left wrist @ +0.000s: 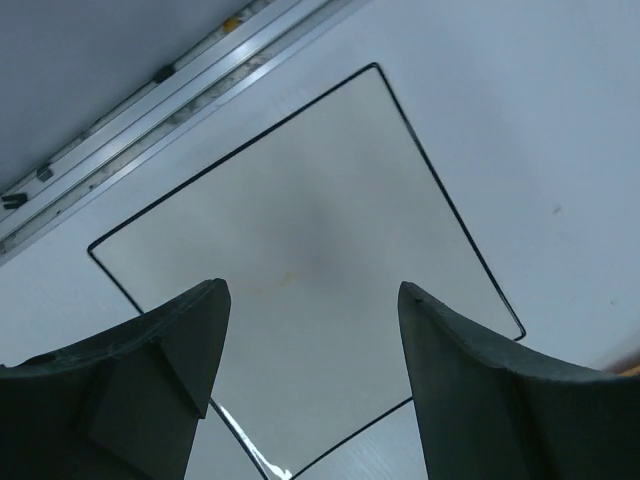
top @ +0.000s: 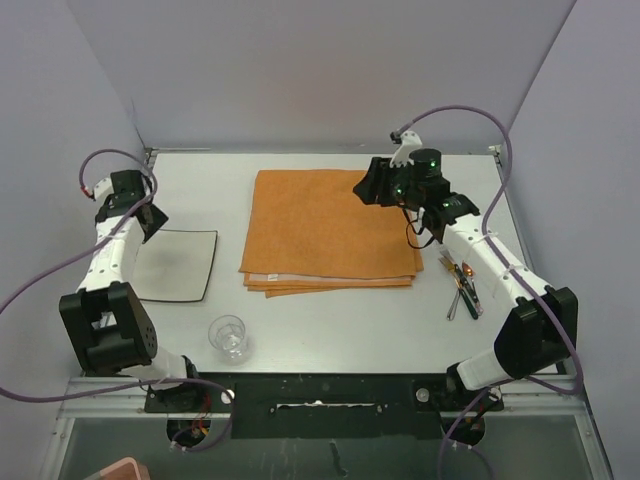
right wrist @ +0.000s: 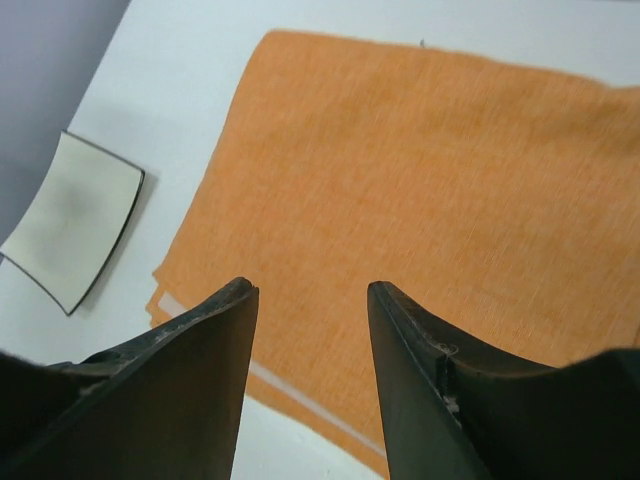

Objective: Set the dinner table for one person
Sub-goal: Pick up the plate from the center of the board.

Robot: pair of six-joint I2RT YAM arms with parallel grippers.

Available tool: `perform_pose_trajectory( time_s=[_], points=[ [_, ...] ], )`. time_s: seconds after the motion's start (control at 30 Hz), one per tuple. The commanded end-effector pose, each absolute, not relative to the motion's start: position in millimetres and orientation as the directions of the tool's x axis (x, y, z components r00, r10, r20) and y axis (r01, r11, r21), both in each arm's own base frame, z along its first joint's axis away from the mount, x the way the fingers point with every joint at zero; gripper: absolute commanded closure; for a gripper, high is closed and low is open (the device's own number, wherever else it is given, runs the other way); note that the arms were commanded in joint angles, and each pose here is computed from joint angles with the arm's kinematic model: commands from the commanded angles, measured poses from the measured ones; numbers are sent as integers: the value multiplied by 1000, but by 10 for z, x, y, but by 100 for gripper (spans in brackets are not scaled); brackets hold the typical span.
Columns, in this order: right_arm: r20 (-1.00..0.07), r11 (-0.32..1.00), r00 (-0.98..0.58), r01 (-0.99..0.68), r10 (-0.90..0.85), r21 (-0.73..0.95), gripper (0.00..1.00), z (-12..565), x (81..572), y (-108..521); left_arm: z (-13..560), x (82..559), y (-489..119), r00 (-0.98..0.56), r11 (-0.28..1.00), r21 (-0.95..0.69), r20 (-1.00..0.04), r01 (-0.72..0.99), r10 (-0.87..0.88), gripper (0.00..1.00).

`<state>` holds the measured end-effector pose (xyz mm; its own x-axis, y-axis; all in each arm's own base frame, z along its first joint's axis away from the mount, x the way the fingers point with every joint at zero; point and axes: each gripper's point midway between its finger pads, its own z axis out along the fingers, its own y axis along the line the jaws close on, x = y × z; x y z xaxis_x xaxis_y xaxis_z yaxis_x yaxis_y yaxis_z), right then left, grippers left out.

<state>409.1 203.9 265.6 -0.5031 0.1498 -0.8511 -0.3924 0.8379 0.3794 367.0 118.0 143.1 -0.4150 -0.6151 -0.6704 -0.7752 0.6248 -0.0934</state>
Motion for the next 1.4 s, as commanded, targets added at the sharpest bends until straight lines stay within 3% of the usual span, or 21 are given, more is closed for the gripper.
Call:
perform_pose_trajectory(
  time_s=[0.0,0.47,0.73,0.87,1.0,1.13,1.2,1.37],
  points=[
    [-838,850,-535,-386,110,358,51,2584,3886,2043,1587,3237,1388,-258,456,-144,-660,-879,-706,33],
    [-804,845,-593,-450,-40,289,51,2338,3572,2417,1060,2364,1208,63,45,-268,-383,-962,-922,33],
    [-797,841,-596,-476,-94,258,50,2215,3458,2456,882,2345,928,127,-16,-413,-241,-911,-962,32],
    [-798,834,-588,-502,-134,230,49,2193,3421,2518,950,2641,819,51,87,-581,-216,-809,-975,33],
    [-795,824,-592,-512,-133,243,48,2211,3431,2588,1274,2932,731,-70,274,-713,-302,-646,-951,36],
    [-800,804,-589,-528,-115,273,46,2282,3448,2674,1532,2960,687,-176,438,-665,-426,-604,-888,36],
    [-790,767,-607,-545,-83,338,45,2306,3442,2782,1617,2798,794,-162,438,-573,-469,-693,-869,35],
    [-727,585,-685,-605,-38,540,42,2348,3439,3274,1724,2352,1092,-55,296,-384,-528,-875,-848,34]
  ],
)
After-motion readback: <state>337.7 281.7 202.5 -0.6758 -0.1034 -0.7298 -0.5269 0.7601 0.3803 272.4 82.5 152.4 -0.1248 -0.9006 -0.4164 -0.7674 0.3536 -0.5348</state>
